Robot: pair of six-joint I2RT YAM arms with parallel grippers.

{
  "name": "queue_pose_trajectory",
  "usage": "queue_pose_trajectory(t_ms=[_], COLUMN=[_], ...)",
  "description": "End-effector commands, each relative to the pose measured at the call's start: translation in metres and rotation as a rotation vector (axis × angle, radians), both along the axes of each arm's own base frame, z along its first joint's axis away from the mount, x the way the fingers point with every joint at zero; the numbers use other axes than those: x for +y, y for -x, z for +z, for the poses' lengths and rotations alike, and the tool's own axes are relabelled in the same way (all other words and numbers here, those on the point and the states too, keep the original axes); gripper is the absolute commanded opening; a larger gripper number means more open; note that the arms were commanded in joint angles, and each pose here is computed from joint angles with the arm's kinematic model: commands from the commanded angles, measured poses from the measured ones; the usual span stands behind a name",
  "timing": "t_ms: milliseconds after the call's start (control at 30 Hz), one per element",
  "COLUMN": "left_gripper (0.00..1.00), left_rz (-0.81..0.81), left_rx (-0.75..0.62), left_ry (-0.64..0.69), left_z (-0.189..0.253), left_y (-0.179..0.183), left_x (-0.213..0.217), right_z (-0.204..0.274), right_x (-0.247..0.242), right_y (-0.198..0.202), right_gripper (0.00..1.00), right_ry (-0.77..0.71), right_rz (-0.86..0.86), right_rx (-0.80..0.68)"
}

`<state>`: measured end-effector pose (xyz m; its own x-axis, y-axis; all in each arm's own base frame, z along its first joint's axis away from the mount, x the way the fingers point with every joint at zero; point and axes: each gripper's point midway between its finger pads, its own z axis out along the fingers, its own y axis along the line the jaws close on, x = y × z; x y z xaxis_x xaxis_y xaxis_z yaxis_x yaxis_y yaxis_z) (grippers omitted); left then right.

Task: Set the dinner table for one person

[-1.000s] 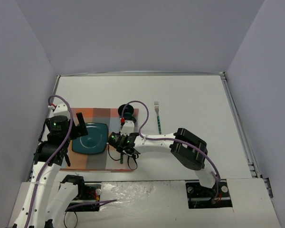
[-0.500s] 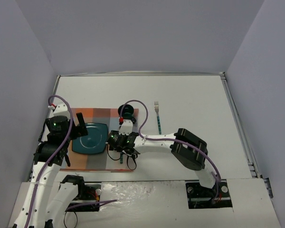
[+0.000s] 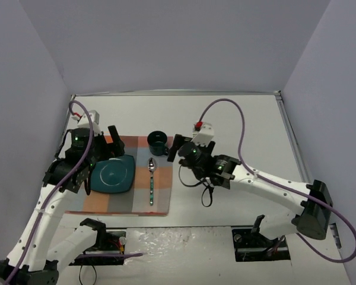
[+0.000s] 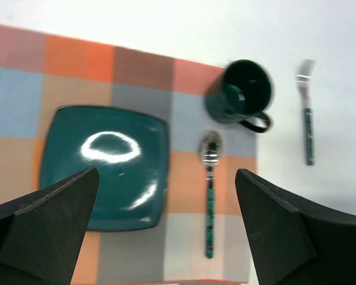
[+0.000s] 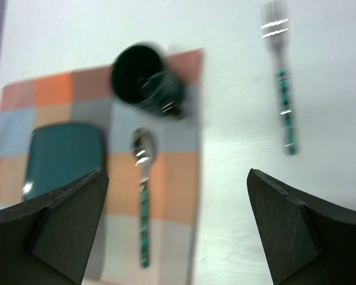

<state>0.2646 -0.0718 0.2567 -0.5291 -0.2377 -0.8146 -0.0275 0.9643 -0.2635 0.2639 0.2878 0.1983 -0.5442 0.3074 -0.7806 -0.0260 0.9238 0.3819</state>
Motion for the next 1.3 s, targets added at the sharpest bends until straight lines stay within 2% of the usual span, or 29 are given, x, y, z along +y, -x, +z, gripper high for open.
queue_pose_trajectory(t_ms=[0, 267, 367, 433, 600, 933, 1267], left_gripper=[0.97, 0.97, 0.97, 0.97, 0.97, 0.97, 0.95], left_rz=[-0.071, -0.113, -0.123, -0.143, -0.153, -0.17, -0.154], left_rx=[-0.079, -0.108, -0.08, -0.089, -0.026, 0.078, 0.19], left_ry=[0.09, 0.074, 0.043, 0.055, 0.0, -0.124, -0.13], left_z=[0.04, 0.046, 0.026, 0.028, -0.018, -0.09, -0.152], left_y=[-0.029, -0.072, -0.085, -0.087, -0.102, -0.134, -0.156], left_x=[-0.065, -0.172, -0.212, -0.24, -0.286, -0.325, -0.334], right_z=[0.004, 0.021, 0.025, 0.025, 0.019, 0.011, 0.009], right_x=[-0.085, -0.182, -0.2, -0.208, -0.22, -0.22, -0.217], right_y=[-0.021, -0.023, -0.015, -0.008, 0.005, 0.011, 0.014], right_gripper=[1.0, 1.0, 1.0, 1.0, 1.0, 1.0, 0.99], right_ry=[0.137, 0.183, 0.166, 0.144, 0.11, 0.085, 0.067], right_rz=[-0.152, -0.353, -0.399, -0.419, -0.442, -0.43, -0.409], right_rx=[-0.058, -0.114, -0.13, -0.143, -0.151, -0.134, -0.127])
